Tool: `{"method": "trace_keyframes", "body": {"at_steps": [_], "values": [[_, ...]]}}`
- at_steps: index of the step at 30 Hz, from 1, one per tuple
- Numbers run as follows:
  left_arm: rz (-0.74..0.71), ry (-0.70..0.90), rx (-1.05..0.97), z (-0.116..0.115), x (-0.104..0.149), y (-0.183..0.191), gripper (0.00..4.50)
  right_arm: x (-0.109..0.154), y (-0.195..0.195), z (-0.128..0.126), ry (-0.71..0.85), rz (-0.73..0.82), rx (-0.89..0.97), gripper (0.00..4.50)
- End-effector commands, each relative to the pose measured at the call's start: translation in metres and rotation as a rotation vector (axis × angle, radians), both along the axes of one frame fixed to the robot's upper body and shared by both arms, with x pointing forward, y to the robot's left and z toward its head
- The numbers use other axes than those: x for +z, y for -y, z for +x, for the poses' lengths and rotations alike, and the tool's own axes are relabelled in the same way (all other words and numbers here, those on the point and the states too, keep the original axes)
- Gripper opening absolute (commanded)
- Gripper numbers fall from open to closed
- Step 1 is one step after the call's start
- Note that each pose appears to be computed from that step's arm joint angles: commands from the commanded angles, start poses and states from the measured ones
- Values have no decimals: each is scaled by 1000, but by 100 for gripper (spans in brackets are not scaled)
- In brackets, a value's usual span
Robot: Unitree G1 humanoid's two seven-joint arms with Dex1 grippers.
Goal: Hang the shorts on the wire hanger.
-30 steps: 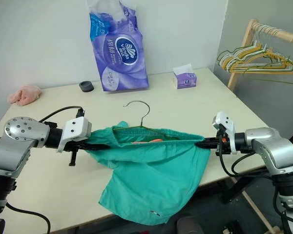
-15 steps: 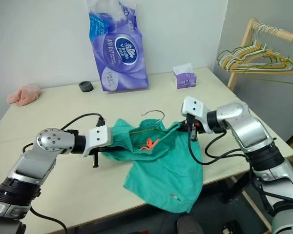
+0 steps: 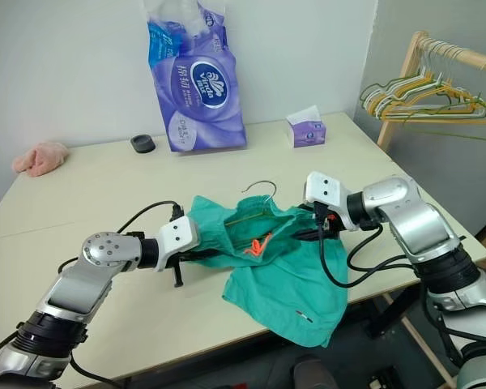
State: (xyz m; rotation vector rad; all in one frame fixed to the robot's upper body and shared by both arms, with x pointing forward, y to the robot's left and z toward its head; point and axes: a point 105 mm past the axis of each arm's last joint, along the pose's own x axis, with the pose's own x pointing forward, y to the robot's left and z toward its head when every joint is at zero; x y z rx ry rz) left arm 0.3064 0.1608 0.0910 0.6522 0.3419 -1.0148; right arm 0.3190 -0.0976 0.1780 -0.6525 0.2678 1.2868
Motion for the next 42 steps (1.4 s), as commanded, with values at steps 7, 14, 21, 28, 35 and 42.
{"method": "trace_keyframes", "body": {"at_steps": [7, 14, 21, 28, 35, 42], "values": [[-8, 30, -45, -5, 8, 11, 0, -9, 29, 15, 137, -53, -140, 445], [13, 21, -62, -4, 8, 8, 0, -29, 30, 35, 225, -142, -115, 445], [29, 19, -66, -3, 9, 4, 0, -43, 14, 51, 282, -246, 37, 445], [33, 22, -67, -3, 11, 2, 0, -56, 4, 56, 169, -308, 106, 407], [27, 19, -70, -5, 11, 2, 0, -60, -3, 48, 82, -304, 143, 183], [-33, 29, -82, -5, 18, 8, 0, -61, -5, 43, 40, -310, 143, 3]]}}
